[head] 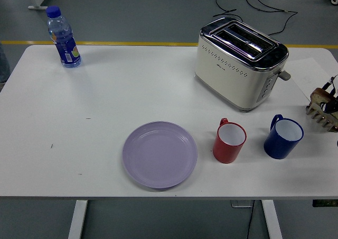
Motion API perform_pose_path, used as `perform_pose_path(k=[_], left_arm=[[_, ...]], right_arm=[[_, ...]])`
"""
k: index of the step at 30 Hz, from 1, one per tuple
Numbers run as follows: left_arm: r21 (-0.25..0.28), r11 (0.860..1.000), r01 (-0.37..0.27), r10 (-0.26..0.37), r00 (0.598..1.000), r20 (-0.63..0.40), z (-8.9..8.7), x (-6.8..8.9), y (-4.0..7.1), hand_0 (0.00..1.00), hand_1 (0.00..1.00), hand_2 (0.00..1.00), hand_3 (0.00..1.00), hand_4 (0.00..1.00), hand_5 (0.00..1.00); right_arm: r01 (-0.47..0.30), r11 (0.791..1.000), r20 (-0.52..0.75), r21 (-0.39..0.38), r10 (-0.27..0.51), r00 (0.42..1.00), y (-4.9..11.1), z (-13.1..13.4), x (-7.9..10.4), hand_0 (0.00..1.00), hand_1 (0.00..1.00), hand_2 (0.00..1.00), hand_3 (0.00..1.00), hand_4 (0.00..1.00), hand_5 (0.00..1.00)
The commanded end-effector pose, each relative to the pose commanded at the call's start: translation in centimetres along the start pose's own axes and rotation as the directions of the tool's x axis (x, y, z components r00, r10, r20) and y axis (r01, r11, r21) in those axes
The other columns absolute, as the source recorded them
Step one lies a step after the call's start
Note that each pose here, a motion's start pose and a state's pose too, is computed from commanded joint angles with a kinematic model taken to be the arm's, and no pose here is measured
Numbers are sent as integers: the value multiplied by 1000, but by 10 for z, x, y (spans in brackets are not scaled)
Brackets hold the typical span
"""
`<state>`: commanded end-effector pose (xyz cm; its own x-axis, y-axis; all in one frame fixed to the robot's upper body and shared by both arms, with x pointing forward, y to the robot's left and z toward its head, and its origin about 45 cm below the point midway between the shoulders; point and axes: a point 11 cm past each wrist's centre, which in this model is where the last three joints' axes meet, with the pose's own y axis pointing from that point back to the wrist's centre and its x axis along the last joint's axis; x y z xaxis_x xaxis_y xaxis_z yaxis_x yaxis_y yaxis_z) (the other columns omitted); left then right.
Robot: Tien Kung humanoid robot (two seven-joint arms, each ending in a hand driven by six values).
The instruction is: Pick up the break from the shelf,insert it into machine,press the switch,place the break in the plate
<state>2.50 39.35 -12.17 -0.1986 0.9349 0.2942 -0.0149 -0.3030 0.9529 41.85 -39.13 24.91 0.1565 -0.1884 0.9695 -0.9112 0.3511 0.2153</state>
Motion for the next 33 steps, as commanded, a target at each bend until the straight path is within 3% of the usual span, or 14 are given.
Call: perform_pose_path(k=[4,5,10,11,16,17,20,22,23,28,29,33], left_arm=[[0,1000,0,0,1000,0,0,0,0,687,637,696,718,457,998],[0,1000,0,0,1000,1,0,0,0,687,637,695,718,460,998],[0,1000,0,0,1000,1,0,0,0,687,637,695,718,460,998],[0,1000,0,0,1000,1,0,0,0,687,634,695,718,461,998],[0,1000,-1,1,1000,1,1,1,0,687,634,695,718,461,998],[0,1000,-1,1,1000,1,1,1,0,689,635,695,718,462,998],[2,1000,-2,2,1000,0,0,1,0,689,635,695,718,462,998],[3,1000,-2,2,1000,1,0,1,0,689,635,695,718,462,998],[4,1000,-2,2,1000,1,-1,1,0,690,636,696,718,462,998],[7,1000,-3,3,1000,2,-2,1,0,690,636,696,718,462,998],[8,1000,-4,4,1000,2,-3,1,0,690,638,698,719,462,998],[12,1000,-6,6,1000,5,-4,3,0,690,638,698,719,462,998]], right_arm=[[-4,1000,-5,-4,4,1000,-1,0,-1,460,433,473,579,718,93],[-8,1000,-5,-4,8,1000,-1,0,-1,372,363,418,496,651,58],[-34,999,-6,-4,34,999,-1,-1,4,372,363,418,496,651,58],[-40,999,-6,-4,40,999,-1,-2,5,273,327,397,460,526,2],[-75,997,-2,-3,75,997,-2,-2,11,273,327,397,460,526,2],[-81,997,0,-3,81,997,-2,-2,12,267,314,393,455,466,2],[-114,993,12,-2,114,993,-1,-1,16,267,314,393,455,466,2],[-140,990,20,3,140,990,-1,-1,21,267,314,393,455,466,2],[-150,989,23,6,150,988,0,-2,23,270,298,378,440,397,2],[-185,982,26,23,185,982,2,-3,33,270,298,378,440,397,2],[-207,978,22,37,207,978,4,-4,41,243,285,369,429,359,2],[-253,965,35,75,251,967,11,-9,64,243,285,369,429,359,2]])
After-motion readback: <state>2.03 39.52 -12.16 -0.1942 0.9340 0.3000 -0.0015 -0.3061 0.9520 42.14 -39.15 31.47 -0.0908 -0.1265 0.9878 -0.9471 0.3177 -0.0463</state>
